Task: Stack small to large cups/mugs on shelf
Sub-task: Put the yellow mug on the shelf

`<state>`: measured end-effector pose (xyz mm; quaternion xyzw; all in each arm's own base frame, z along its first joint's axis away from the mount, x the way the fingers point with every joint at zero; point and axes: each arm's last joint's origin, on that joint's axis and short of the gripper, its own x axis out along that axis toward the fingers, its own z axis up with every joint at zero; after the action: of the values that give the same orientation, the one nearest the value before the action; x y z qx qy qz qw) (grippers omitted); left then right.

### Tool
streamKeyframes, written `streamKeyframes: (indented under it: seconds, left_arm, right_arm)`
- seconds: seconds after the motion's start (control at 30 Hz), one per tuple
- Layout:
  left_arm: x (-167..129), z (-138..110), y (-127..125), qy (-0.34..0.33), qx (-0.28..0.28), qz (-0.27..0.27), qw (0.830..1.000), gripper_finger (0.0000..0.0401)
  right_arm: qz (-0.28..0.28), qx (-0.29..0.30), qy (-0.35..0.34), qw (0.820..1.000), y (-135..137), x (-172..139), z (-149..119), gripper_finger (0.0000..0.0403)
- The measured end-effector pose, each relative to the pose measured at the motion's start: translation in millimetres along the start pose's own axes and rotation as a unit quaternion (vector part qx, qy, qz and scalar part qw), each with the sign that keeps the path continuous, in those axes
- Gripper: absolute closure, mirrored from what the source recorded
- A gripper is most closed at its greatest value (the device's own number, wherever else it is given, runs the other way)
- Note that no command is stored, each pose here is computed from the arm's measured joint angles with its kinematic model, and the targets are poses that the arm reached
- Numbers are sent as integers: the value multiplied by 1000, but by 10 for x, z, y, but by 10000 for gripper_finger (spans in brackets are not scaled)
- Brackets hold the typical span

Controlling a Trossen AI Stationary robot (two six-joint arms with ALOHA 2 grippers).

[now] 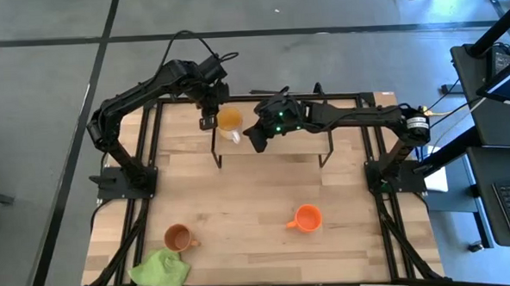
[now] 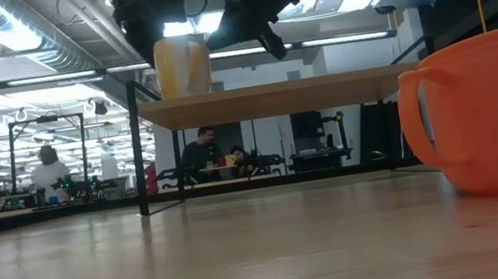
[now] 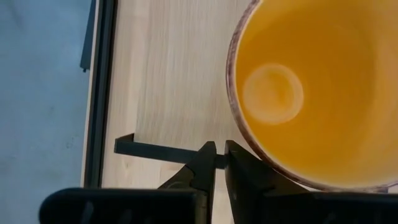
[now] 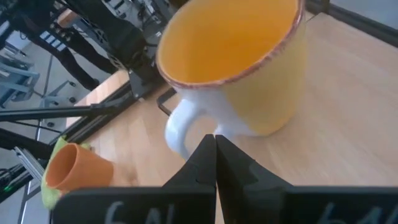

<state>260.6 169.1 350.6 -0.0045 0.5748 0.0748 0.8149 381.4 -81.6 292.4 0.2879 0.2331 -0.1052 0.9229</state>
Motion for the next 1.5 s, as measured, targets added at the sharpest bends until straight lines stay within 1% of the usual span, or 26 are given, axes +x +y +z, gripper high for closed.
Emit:
streamKeyframes:
  seconds: [0.23, 0.47, 0.93, 1.03, 1.1, 1.23, 1.33, 1.5]
  left_arm:
    - [0, 25, 12, -13, 10, 6, 1000, 374]
    - [-2, 40, 19, -21, 15, 10, 1000, 374]
    - [17, 5, 147, -27, 14, 8, 999, 374]
    - [29, 27, 155, -40, 20, 1, 999, 374]
    - [45, 24, 159, -35, 20, 0, 999, 374]
    - [38, -2, 202, -26, 17, 17, 999, 374]
    - [36, -43, 225, -10, 10, 20, 1000, 374]
    - [34, -78, 229, 6, 1, 19, 1000, 385]
  right_arm:
    - [6, 4, 9, 1000, -12, 54, -25, 403]
    - [16, 13, 0, 1000, 2, 56, -6, 403]
    - [48, 19, -4, 999, 146, 68, -40, 403]
    - [41, 18, -11, 999, 163, 71, -46, 403]
    - [40, 18, -11, 999, 162, 71, -47, 403]
    - [28, 15, -17, 999, 148, 71, -40, 403]
    - [21, 8, -19, 1000, 106, 68, -21, 403]
    - [-17, 13, 5, 1000, -38, 57, -31, 403]
